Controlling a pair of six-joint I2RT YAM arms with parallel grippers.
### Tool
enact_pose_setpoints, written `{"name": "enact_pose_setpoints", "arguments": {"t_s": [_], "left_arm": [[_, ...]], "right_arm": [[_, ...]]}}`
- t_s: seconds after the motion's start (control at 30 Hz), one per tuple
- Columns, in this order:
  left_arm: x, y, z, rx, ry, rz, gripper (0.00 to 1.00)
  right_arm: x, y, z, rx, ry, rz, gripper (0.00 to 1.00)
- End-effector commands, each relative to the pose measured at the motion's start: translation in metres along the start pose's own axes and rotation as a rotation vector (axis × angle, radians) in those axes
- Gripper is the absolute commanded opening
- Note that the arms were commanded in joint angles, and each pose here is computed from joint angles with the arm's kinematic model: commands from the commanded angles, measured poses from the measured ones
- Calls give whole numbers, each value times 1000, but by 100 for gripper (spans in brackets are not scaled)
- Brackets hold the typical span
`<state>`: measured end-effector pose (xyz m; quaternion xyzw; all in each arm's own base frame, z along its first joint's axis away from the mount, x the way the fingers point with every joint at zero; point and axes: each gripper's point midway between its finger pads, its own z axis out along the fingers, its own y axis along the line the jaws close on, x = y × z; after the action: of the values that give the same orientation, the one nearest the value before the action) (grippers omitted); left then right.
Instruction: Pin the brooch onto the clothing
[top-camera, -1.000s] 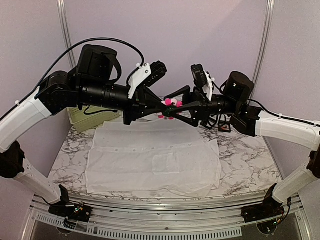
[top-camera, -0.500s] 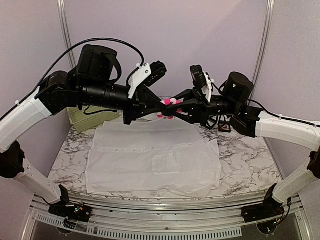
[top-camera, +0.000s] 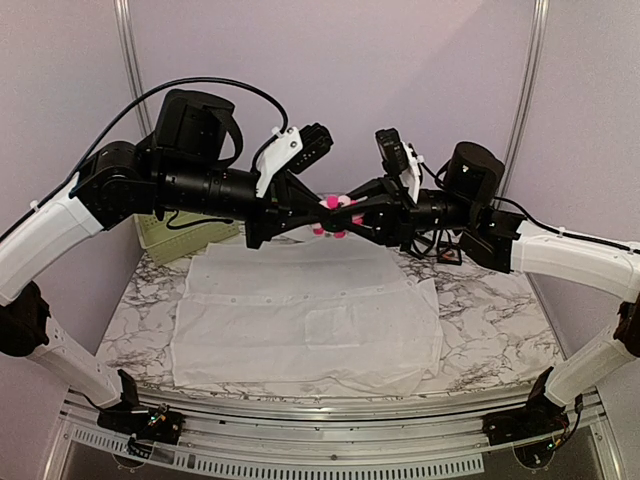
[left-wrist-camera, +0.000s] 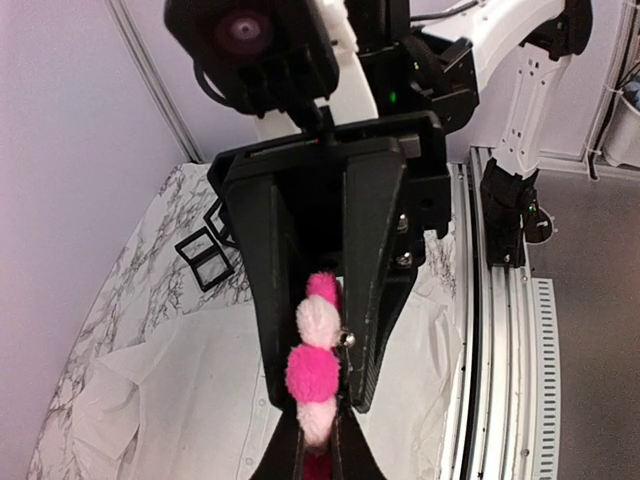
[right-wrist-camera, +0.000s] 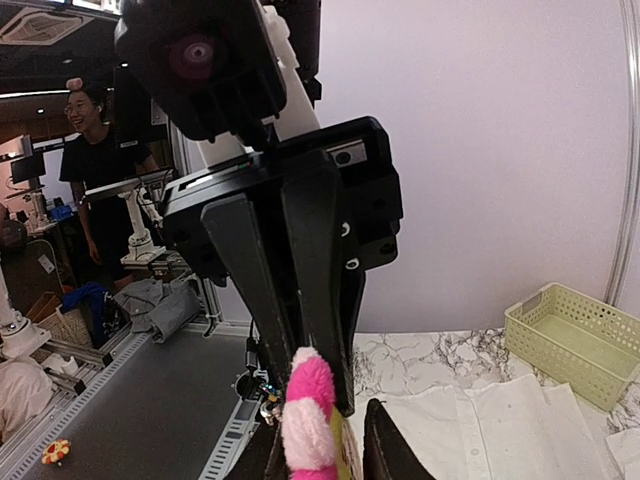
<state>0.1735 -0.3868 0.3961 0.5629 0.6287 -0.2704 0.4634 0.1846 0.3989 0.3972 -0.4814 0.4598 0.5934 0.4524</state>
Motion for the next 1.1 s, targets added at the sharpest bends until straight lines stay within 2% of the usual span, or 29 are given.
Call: {"name": "enact_pose_setpoints", "arguments": {"t_s": [0.0, 0.13, 0.33, 0.43, 0.57, 0.83, 1.07], "left_arm": [[-12, -23, -2, 77, -34, 46, 0], [-11, -21, -1, 66, -30, 42, 0], [-10, -14, -1, 33, -22, 54, 0], [-10, -7, -4, 0, -20, 72, 0], [-9, -1, -5, -30, -16, 89, 0], [-11, 8, -9, -86, -20, 110, 0], [-20, 9, -7, -85, -39, 100, 0]], "right_arm": [[7, -33, 1, 115, 13, 77, 29], [10, -29, 1, 89, 29, 70, 45], [12, -15, -3, 46, 63, 46, 59], [18, -2, -8, 4, 110, 29, 67], [22, 6, -18, 0, 173, 7, 74], [11, -5, -38, 93, 172, -18, 76], [-19, -6, -34, 103, 60, -62, 71]]}}
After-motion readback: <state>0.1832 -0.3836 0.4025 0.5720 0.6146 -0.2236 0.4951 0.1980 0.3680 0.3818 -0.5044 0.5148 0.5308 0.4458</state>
